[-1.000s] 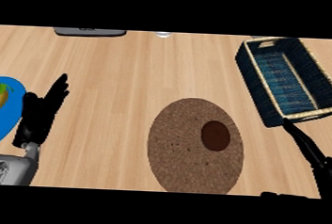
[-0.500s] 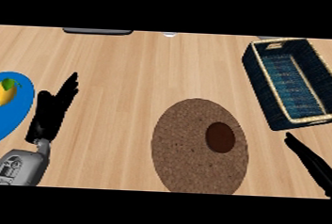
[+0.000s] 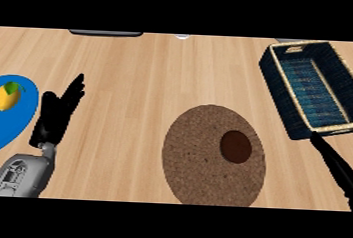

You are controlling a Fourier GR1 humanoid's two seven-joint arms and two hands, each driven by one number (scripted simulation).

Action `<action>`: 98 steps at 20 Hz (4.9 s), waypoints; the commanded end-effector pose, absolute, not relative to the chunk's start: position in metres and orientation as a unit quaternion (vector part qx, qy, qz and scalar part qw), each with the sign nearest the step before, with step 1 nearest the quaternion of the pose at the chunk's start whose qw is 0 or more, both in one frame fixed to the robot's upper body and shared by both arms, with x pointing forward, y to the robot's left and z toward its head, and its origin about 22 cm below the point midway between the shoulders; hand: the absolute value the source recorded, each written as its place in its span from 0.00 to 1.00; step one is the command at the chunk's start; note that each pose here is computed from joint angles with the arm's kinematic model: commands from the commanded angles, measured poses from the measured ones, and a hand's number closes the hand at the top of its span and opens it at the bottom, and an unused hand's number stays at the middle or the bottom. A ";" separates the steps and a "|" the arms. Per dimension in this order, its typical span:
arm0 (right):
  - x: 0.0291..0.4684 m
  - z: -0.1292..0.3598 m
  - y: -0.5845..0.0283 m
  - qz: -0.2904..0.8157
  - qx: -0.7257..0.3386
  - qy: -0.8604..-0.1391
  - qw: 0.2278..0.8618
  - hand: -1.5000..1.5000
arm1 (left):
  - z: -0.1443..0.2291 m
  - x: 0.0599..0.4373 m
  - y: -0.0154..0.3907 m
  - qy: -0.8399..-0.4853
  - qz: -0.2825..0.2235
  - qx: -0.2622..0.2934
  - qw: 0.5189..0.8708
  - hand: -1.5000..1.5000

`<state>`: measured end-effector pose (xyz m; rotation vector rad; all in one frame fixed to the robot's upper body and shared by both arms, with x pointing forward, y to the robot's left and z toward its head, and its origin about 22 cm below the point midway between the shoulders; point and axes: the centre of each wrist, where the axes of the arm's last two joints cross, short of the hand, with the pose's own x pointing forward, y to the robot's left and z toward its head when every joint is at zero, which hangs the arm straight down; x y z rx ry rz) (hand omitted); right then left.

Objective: Pick the cupcake from the placemat and place it in the basket

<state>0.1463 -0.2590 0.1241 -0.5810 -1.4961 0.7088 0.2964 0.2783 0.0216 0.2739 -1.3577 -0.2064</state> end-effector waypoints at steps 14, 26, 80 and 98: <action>0.198 0.041 -0.242 0.312 -0.246 -0.647 0.651 0.00 | 0.021 0.301 0.267 -0.630 -0.096 0.133 0.759 0.50; 0.218 0.013 -0.213 0.310 -0.243 -0.655 0.644 0.00 | 0.025 0.296 0.278 -0.622 -0.096 0.124 0.767 0.50; 0.345 0.099 -0.073 0.499 -0.339 -0.549 0.579 1.00 | 0.028 0.304 0.276 -0.631 -0.104 0.125 0.759 0.50; 0.305 0.355 -0.079 0.225 -0.309 -0.720 0.579 1.00 | 0.024 0.295 0.266 -0.623 -0.096 0.125 0.766 0.50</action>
